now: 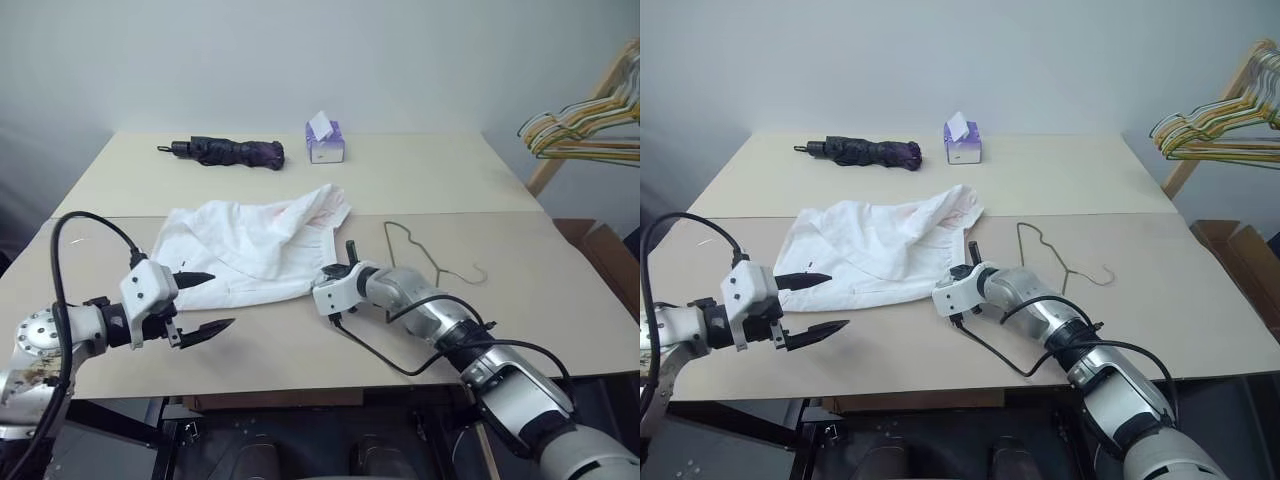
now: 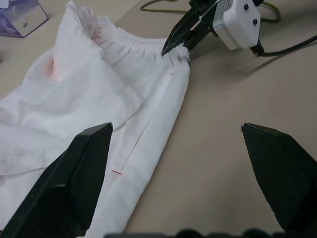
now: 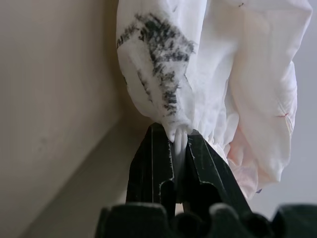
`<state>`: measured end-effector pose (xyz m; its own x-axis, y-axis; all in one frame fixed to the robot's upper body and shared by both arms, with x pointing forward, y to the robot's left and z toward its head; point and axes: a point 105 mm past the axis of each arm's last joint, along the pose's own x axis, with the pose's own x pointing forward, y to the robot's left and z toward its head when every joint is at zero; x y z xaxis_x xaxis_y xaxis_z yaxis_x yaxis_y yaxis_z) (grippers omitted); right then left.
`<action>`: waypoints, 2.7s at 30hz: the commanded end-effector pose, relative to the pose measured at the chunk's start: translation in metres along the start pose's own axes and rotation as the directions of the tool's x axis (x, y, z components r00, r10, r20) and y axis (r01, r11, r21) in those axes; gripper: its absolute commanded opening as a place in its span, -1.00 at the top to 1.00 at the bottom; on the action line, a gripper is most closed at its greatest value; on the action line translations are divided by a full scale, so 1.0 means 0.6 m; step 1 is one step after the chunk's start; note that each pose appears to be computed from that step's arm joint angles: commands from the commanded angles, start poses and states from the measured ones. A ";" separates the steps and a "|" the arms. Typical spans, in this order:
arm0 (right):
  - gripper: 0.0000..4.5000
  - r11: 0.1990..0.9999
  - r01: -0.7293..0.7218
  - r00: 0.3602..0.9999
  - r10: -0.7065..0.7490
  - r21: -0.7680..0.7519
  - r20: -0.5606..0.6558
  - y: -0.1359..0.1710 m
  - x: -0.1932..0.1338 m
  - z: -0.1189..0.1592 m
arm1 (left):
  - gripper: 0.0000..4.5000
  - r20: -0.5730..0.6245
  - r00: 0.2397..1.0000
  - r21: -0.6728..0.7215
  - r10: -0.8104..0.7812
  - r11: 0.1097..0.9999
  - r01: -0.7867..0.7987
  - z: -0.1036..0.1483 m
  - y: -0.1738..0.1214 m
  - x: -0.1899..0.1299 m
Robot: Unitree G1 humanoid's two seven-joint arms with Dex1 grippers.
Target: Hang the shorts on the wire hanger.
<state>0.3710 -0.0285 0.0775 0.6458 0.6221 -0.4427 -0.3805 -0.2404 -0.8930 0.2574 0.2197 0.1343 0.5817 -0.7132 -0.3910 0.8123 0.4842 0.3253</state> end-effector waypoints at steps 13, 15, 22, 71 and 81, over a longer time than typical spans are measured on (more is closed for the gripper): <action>0.99 0.998 0.053 0.998 -0.053 0.038 -0.016 -0.021 -0.064 -0.043 | -1.00 -0.402 0.913 0.459 0.077 0.879 0.128 -0.121 0.044 -0.021; 0.99 0.997 0.062 0.998 -0.061 0.043 -0.023 -0.024 -0.065 -0.046 | -1.00 -0.442 0.888 0.507 0.123 0.851 0.135 -0.135 0.056 -0.019; 1.00 0.996 0.076 0.997 -0.075 0.050 -0.018 -0.033 -0.065 -0.044 | -0.72 -0.447 0.861 0.595 0.244 0.800 0.082 -0.151 0.095 0.020; 1.00 0.167 0.986 0.167 -0.984 0.018 -0.061 -0.483 -0.269 -0.115 | 0.98 0.599 0.075 0.271 0.797 -0.113 -0.956 0.394 0.401 -0.049; 1.00 0.596 0.803 0.593 -0.798 -0.006 0.108 -0.311 -0.173 -0.129 | 0.98 0.659 0.485 0.430 0.575 0.241 -0.870 0.290 0.315 0.048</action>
<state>0.4335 -0.1132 0.2930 0.6432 0.5520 0.5307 0.3585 0.3953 -0.8457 0.4299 0.2150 0.3397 0.7518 -0.2950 0.5897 -0.4027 0.5028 0.7649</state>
